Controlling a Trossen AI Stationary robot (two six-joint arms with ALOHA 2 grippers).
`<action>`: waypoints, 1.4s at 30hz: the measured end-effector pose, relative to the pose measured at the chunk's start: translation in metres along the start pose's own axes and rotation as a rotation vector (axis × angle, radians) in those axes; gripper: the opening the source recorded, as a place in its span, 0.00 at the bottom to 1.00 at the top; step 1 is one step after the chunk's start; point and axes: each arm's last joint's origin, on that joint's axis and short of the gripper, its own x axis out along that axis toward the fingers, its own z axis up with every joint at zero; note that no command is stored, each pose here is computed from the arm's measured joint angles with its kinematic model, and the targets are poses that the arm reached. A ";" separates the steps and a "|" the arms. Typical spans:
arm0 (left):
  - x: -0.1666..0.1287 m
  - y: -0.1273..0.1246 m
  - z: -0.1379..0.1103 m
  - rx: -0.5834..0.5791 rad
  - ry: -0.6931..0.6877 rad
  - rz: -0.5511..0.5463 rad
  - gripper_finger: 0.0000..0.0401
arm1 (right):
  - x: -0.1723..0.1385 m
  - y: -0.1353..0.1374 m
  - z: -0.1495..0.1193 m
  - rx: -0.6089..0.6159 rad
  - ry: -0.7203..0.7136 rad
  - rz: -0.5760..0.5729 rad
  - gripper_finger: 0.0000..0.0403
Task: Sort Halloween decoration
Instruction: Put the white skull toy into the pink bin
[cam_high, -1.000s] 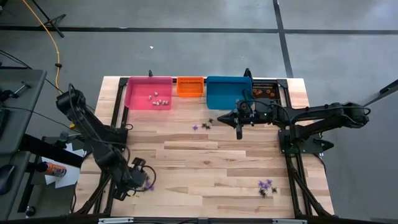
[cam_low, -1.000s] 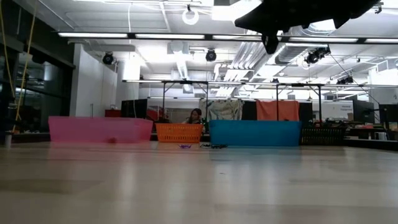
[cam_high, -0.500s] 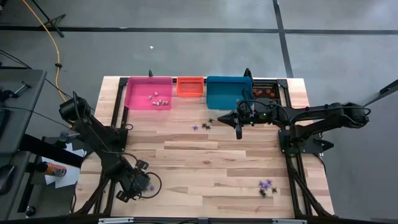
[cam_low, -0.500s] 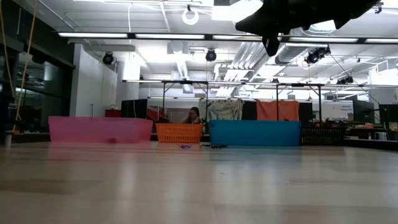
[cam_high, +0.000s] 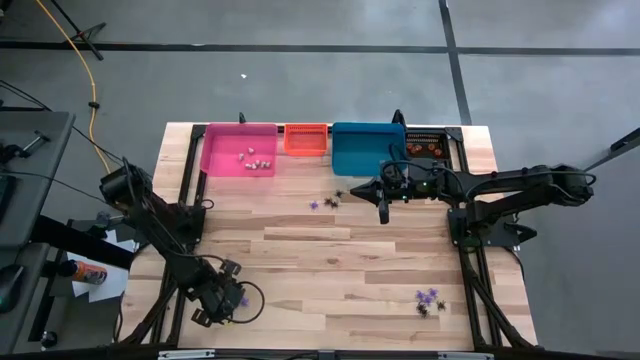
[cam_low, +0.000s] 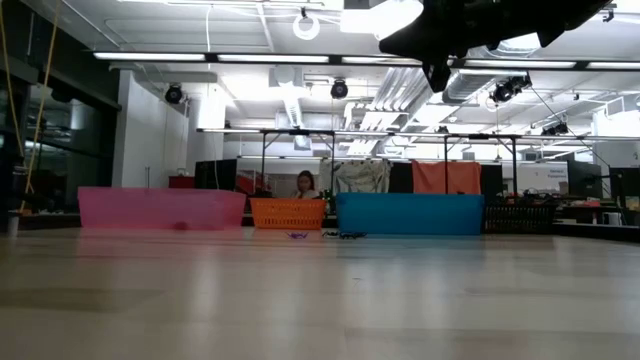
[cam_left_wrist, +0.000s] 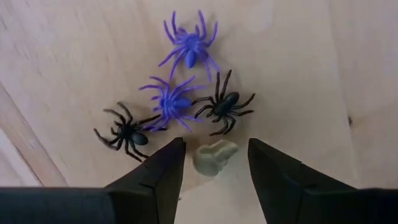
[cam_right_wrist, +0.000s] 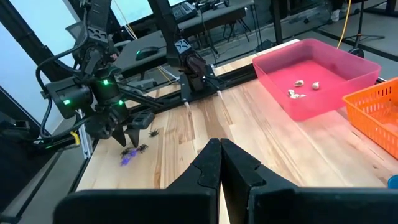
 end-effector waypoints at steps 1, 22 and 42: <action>0.000 0.000 0.000 -0.002 0.002 0.002 0.42 | 0.000 0.000 0.000 0.000 0.001 0.000 0.00; 0.000 -0.002 -0.002 -0.008 0.015 0.000 0.40 | 0.000 -0.001 -0.001 0.001 0.010 -0.023 0.00; 0.008 0.003 -0.009 -0.052 0.000 -0.001 0.24 | 0.000 -0.002 -0.003 0.002 0.019 -0.045 0.00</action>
